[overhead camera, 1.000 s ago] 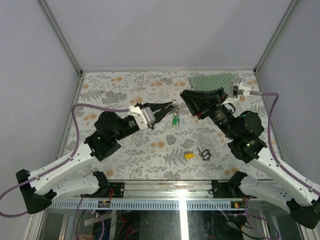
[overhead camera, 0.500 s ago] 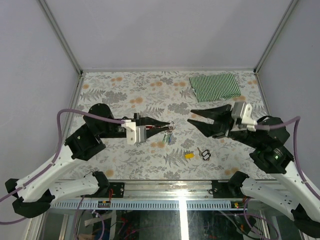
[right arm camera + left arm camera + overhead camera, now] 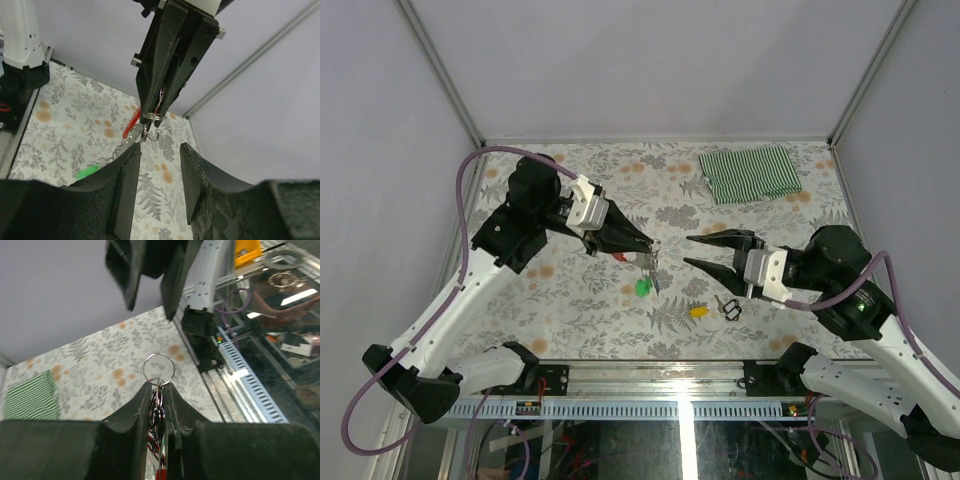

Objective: Put the keys on the keyring

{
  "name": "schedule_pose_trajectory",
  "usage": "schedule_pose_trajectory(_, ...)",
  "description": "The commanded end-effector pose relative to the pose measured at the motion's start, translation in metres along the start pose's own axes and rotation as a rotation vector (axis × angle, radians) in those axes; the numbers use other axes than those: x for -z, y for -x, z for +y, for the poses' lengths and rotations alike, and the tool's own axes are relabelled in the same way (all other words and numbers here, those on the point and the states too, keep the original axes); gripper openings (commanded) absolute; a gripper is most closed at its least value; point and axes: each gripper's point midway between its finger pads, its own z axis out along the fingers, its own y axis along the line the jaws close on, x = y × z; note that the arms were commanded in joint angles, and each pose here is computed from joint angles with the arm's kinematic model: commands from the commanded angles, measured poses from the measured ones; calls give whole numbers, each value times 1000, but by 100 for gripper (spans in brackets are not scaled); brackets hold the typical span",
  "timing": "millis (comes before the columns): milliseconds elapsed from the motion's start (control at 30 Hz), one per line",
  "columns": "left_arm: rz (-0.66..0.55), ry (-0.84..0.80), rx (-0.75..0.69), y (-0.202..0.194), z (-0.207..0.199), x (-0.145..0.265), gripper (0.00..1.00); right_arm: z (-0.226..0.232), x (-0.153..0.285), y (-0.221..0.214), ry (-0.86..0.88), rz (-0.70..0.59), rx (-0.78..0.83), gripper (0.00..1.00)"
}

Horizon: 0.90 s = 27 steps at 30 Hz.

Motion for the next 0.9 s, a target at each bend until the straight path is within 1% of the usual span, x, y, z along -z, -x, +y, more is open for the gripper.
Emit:
schedule_pose_trajectory(0,-81,-144,-52,34,-24,3,0,-2,-6,9,45,-64,210,44)
schedule_pose_trajectory(167,-99,-206,-22,34,-32,3,0,-1,-14,5,83,-79,321,45)
schedule_pose_trajectory(233,-101,-216,-10,34,-33,3,0,-2,-18,7,90,-94,338,45)
schedule_pose_trajectory(500,-95,-207,12,31,-32,3,0,1,-33,19,136,-163,365,45)
schedule_pose_trajectory(667,-95,-209,18,30,-31,2,0,9,-46,24,183,-172,378,45)
schedule_pose_trajectory(867,-95,-212,26,30,-33,3,0,3,-46,29,157,-165,410,43)
